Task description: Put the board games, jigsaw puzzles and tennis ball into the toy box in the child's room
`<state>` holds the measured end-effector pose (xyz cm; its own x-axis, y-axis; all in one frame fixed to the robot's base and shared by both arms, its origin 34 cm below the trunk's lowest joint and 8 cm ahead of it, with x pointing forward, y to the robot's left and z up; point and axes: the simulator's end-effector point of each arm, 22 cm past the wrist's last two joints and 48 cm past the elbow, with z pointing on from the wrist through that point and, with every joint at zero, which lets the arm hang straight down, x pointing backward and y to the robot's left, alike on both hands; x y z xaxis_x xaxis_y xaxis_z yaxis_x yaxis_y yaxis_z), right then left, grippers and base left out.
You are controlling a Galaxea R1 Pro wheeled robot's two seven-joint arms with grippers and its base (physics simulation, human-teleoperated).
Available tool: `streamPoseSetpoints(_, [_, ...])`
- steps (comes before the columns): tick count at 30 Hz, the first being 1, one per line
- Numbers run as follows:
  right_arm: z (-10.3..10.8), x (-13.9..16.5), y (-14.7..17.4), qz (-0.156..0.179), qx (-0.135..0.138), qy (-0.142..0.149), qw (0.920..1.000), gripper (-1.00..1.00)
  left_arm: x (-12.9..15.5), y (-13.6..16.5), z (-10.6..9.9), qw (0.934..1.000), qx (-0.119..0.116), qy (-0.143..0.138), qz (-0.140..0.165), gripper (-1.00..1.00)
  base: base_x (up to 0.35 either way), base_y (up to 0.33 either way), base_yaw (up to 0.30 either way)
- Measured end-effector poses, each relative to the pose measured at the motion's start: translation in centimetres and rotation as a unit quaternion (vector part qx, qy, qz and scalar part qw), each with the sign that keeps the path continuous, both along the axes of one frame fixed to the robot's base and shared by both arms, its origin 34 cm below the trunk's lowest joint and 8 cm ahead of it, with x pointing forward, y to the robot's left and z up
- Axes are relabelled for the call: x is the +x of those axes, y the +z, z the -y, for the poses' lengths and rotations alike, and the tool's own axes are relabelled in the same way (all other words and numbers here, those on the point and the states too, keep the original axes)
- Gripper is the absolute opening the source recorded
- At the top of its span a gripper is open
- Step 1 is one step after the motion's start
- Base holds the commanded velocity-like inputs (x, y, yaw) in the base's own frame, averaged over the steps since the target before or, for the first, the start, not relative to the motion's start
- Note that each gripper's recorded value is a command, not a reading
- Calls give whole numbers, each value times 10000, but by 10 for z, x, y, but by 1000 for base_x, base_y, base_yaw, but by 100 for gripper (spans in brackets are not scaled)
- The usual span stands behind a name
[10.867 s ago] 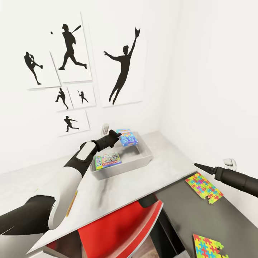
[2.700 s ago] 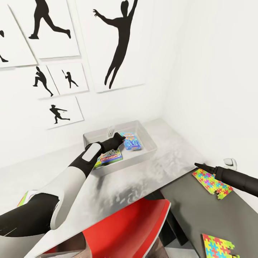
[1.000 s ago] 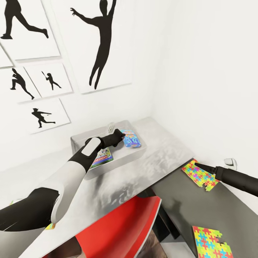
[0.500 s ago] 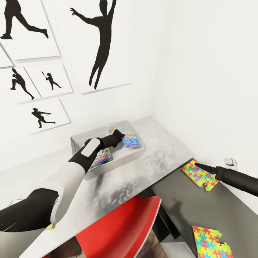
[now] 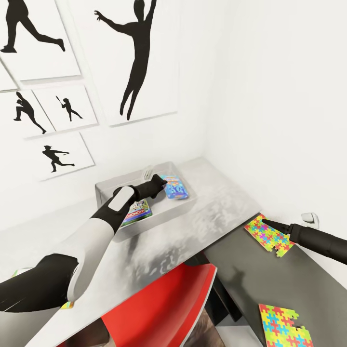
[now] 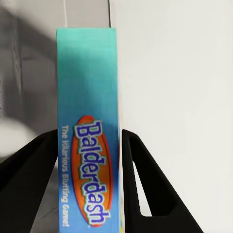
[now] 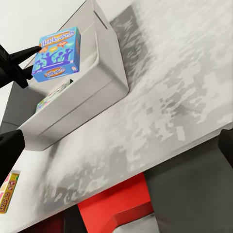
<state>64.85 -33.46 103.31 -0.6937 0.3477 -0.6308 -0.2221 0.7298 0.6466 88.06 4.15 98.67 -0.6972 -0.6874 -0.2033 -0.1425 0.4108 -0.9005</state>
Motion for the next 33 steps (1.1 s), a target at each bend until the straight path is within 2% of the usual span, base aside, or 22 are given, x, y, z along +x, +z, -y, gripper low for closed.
streamPoseSetpoints(16, [0, 0, -1, -6, 0, 0, 10000, 100, 4, -2, -10, 9999, 58, 110, 38, -100, 0, 0, 0])
streamPoseSetpoints(33, [0, 1, -11, -104, -1, 0, 9999, 100, 5, -20, -17, 9998, 105, 164, -59, -100, 0, 0, 0])
